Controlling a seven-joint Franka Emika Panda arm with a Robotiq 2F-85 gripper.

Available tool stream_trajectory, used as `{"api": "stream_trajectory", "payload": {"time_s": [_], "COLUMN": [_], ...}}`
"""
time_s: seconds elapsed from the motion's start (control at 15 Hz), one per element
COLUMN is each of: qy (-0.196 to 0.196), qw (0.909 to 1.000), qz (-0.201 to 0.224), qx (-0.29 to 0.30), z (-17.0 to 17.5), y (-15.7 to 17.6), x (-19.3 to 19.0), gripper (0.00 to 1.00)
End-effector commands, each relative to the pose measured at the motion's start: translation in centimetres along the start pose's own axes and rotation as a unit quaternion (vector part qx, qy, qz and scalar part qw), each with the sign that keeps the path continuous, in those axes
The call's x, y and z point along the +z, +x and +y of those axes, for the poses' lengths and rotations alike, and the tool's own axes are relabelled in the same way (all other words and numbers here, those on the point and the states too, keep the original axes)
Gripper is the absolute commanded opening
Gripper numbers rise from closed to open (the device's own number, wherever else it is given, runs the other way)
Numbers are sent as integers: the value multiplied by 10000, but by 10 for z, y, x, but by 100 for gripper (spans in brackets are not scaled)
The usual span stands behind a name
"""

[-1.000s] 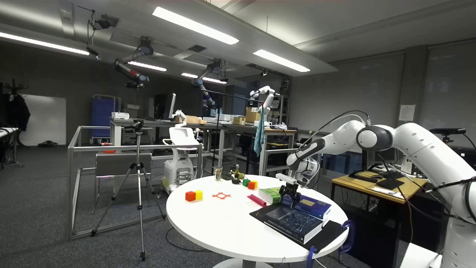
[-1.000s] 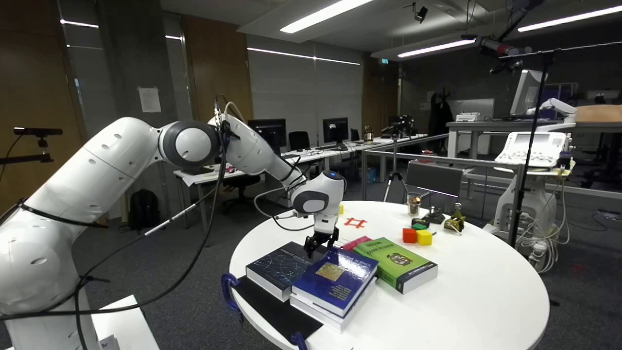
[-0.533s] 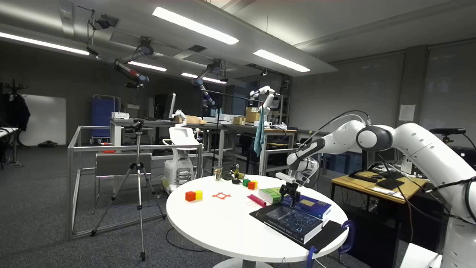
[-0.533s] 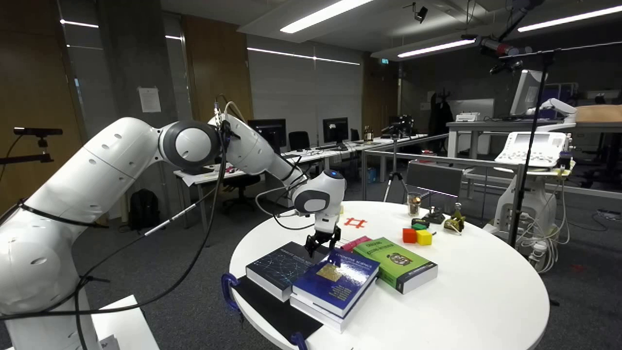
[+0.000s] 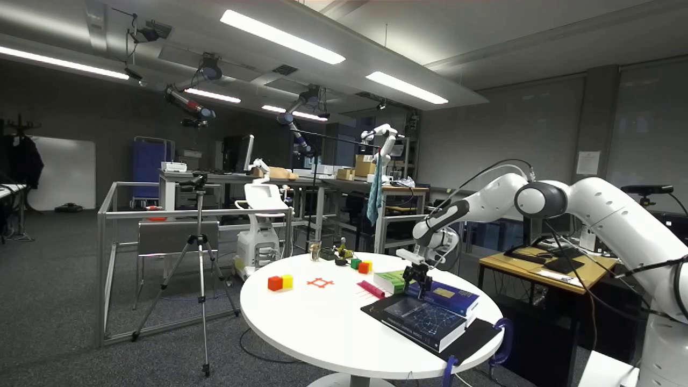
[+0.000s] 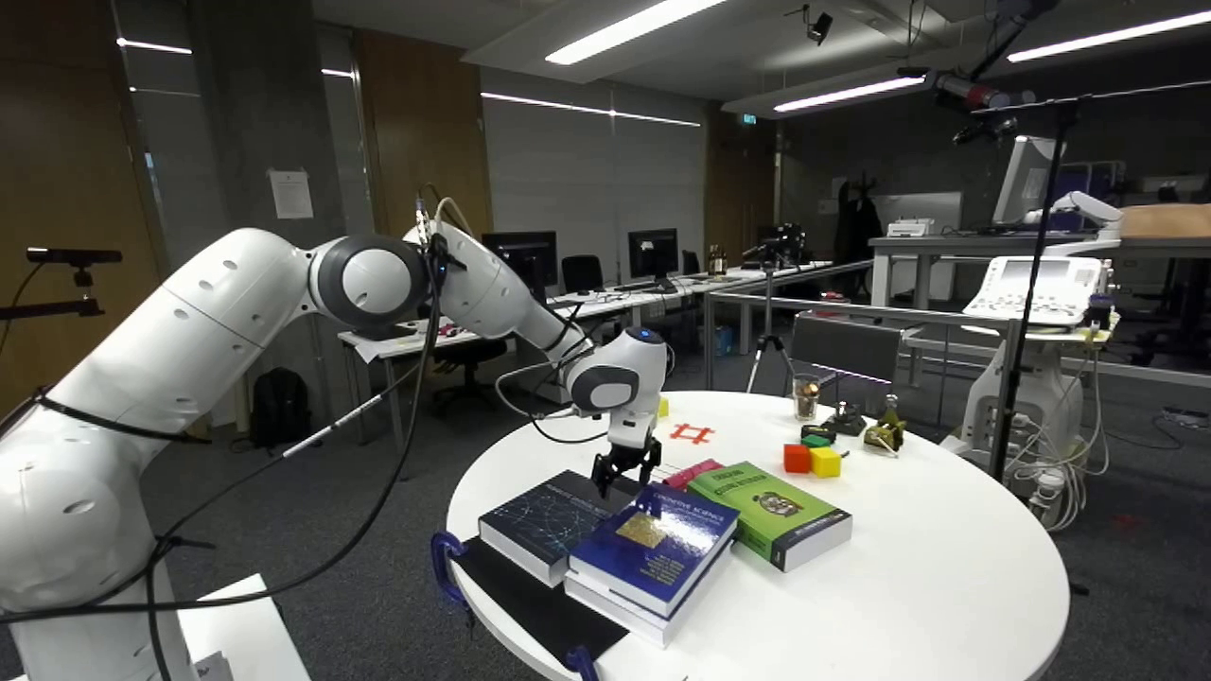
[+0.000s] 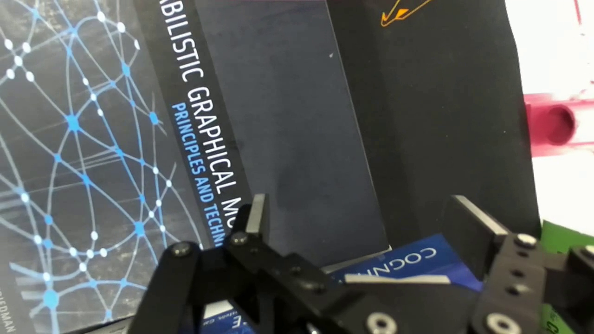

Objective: Put the blue book on the white book

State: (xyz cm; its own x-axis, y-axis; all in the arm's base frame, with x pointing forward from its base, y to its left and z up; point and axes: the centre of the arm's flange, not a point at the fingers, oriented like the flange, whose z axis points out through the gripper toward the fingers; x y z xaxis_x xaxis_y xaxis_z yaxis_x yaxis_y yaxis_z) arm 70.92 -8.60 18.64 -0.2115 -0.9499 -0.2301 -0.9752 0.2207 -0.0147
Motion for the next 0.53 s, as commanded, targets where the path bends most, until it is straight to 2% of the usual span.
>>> {"api": "stream_trajectory", "payload": {"time_s": [0.0, 0.47], "qy": [-107, 33], "qw": [9989, 9895], "qz": [358, 787], "qx": [-290, -1214], "z": [12, 31], "y": [-27, -100], "x": [-18, -44], "gripper": [100, 100]}}
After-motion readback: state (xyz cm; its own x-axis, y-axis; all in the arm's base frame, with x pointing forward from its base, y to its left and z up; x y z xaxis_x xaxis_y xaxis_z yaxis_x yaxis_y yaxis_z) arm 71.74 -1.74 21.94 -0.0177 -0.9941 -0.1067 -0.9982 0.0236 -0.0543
